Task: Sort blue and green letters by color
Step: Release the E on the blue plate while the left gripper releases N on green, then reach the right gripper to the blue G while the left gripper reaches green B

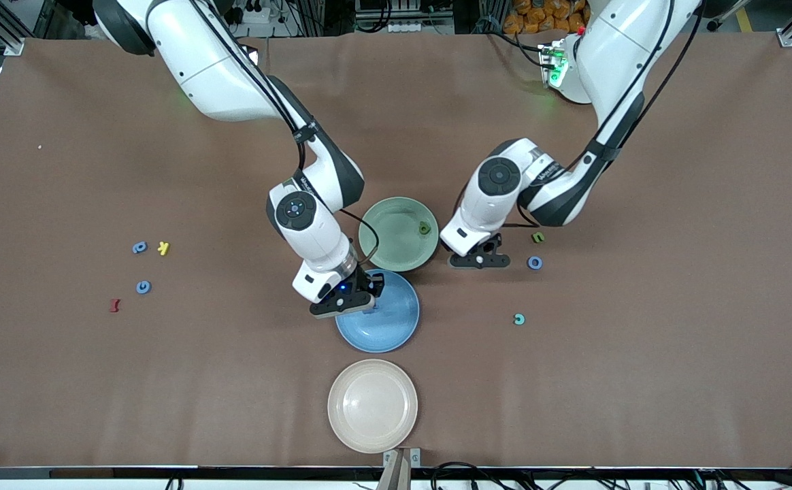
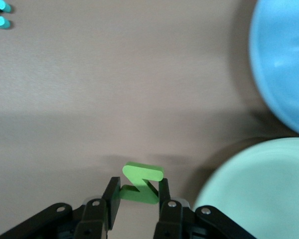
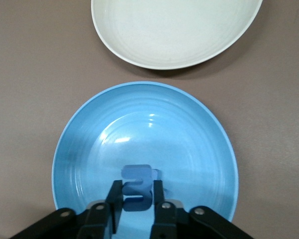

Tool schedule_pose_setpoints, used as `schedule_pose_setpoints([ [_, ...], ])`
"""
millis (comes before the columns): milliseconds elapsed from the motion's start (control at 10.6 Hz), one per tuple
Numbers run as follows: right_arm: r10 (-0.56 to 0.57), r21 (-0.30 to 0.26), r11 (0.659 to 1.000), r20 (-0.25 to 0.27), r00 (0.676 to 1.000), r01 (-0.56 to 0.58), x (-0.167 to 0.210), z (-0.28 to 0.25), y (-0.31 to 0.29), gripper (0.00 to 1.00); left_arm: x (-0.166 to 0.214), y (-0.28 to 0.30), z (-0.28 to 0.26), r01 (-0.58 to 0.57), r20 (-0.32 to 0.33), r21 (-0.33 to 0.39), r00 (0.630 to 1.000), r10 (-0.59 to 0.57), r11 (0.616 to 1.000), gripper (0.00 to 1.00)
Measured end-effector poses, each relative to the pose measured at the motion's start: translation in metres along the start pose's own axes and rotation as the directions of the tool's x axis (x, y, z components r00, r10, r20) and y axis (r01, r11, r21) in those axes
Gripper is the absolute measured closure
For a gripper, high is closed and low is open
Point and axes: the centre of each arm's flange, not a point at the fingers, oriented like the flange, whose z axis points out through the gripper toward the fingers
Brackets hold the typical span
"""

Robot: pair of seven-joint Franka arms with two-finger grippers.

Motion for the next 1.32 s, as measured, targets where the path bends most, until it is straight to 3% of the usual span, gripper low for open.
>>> schedule_pose_setpoints([
  [188, 0.000, -0.001, 1.000, 0.002, 1.000, 0.000, 0.000, 0.002, 0.001, 0.44, -0.010, 0.034, -0.023, 0.080, -0.018, -0.050, 0.997, -0.081, 0.996, 0.65],
  [470, 0.014, -0.039, 0.999, 0.025, 1.000, -0.013, 0.008, 0.002, 0.023, 0.03, -0.056, 0.104, -0.035, 0.182, -0.008, -0.093, 0.983, -0.184, 0.979, 0.65],
  [564, 0.026, -0.068, 0.997, 0.042, 0.999, -0.023, 0.014, 0.001, 0.042, 0.00, -0.065, 0.121, -0.034, 0.228, 0.001, -0.105, 0.973, -0.229, 0.968, 0.60],
  [659, 0.032, -0.101, 0.995, 0.071, 0.997, -0.025, 0.023, -0.004, 0.068, 0.00, -0.063, 0.125, -0.033, 0.247, 0.004, -0.106, 0.969, -0.248, 0.963, 0.48],
  [941, 0.120, -0.184, 0.978, 0.098, 0.988, -0.100, 0.055, -0.038, 0.178, 0.00, -0.055, 0.087, -0.016, 0.187, 0.027, 0.140, 0.981, -0.192, 0.972, 0.07],
  [1035, 0.145, -0.196, 0.973, 0.096, 0.985, -0.124, 0.063, -0.052, 0.214, 0.00, -0.047, 0.072, -0.016, 0.155, 0.042, 0.180, 0.985, -0.165, 0.972, 0.00],
  [1317, 0.084, -0.209, 0.976, 0.122, 0.989, -0.057, 0.066, -0.087, 0.311, 0.00, -0.036, 0.030, -0.008, 0.083, 0.089, 0.224, 0.991, -0.105, 0.971, 0.00],
])
